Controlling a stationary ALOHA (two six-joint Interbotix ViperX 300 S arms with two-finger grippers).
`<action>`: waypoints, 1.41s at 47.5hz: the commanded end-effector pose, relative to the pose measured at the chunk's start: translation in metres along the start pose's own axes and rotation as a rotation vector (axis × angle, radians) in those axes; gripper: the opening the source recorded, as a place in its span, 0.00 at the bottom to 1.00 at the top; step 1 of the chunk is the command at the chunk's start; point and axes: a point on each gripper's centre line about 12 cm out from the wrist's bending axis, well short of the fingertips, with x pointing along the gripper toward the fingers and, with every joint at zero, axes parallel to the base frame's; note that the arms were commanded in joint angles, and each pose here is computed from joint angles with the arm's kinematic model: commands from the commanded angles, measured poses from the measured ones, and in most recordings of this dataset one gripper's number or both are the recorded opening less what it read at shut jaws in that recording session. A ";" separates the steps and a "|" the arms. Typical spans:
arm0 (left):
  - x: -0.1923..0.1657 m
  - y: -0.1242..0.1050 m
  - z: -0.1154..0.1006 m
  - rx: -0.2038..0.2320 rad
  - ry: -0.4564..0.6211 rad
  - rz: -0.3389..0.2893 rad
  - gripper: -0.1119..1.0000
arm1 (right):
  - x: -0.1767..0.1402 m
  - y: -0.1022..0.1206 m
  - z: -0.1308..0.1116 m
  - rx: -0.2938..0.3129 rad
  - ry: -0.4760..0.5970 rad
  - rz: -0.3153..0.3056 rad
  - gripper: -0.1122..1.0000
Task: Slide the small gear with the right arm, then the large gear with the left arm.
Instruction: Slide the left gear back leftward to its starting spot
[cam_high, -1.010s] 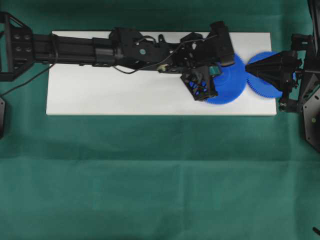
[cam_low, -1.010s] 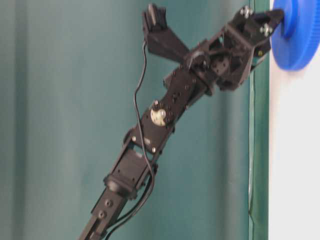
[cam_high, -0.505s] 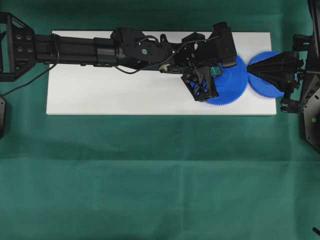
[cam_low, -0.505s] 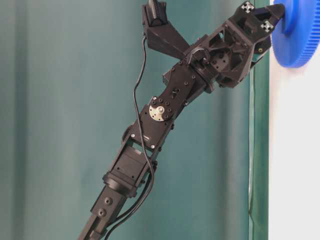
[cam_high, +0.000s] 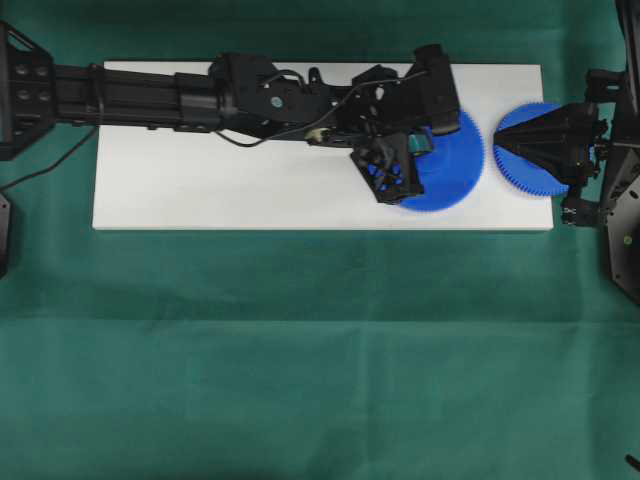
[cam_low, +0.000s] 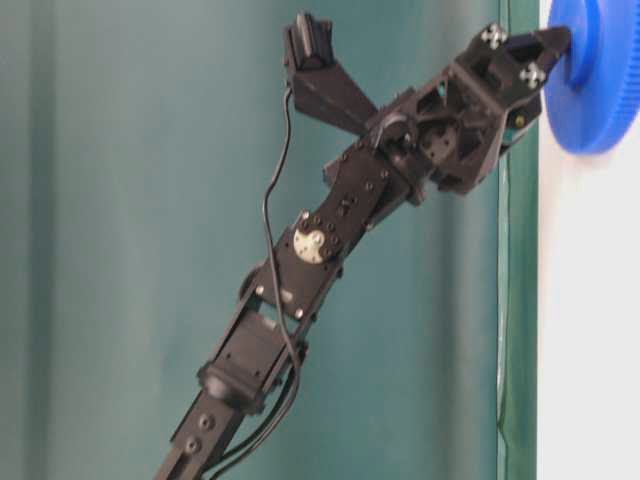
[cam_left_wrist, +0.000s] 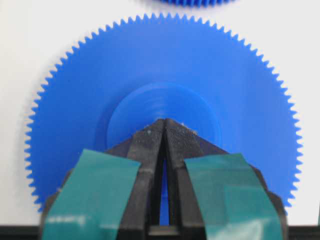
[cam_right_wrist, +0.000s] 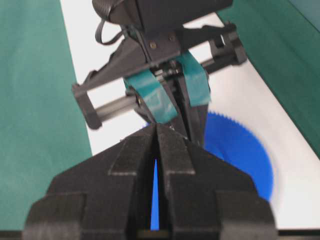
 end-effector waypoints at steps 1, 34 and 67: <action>-0.013 0.011 -0.012 -0.017 0.035 0.013 0.10 | 0.000 0.002 0.005 -0.002 -0.013 0.010 0.55; -0.121 0.052 -0.140 -0.275 0.135 0.102 0.10 | 0.000 0.002 0.003 0.022 -0.012 0.011 0.55; -0.205 0.063 -0.229 -0.460 0.149 0.179 0.10 | 0.000 0.004 0.002 0.031 -0.007 0.023 0.55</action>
